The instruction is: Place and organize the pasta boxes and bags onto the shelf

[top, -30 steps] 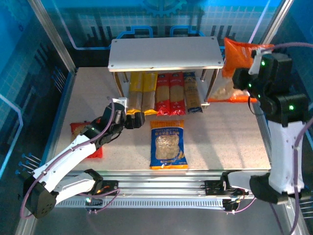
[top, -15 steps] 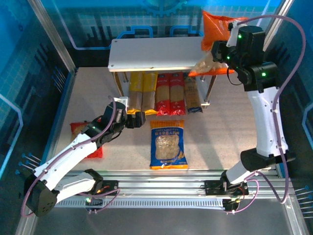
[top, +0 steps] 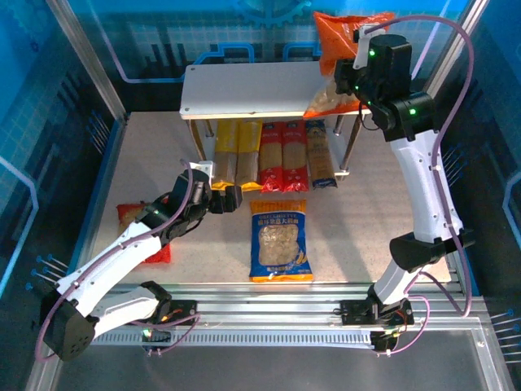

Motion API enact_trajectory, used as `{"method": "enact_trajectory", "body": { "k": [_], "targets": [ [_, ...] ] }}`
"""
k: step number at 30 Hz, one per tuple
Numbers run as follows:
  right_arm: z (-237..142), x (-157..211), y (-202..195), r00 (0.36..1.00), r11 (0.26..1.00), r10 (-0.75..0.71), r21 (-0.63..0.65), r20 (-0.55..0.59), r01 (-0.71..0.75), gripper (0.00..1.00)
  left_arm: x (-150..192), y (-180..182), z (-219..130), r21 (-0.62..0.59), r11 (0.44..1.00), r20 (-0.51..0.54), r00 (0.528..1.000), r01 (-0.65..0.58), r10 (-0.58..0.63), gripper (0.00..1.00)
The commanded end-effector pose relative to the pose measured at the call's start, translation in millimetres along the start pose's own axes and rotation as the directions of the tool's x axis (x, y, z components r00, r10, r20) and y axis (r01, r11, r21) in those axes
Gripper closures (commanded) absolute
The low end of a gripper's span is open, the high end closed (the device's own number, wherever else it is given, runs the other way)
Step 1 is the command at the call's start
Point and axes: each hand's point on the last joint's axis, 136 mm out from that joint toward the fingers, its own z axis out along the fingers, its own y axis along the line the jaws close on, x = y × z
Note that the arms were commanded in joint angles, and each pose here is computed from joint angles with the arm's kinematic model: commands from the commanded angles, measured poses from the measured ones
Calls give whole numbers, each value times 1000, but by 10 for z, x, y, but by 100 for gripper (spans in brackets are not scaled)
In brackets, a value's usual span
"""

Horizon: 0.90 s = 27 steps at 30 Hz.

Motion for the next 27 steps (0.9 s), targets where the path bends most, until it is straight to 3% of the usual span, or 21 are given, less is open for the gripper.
{"method": "enact_trajectory", "body": {
  "k": [1,16,27],
  "targets": [
    [-318,-663,-2,967,1000,5,24,254,-11,100,-84,10,-16,-18,1000,10,1000,-8,8,1],
    [-70,-432,-52,986,995,-13,102,164,-4,100,-79,-17,84,-19,1000,-11,1000,-13,13,1],
    [431,-31,-184,1000,984,-18,177,26,13,100,-79,-27,113,-22,1000,-22,1000,-17,17,1]
  ]
}}
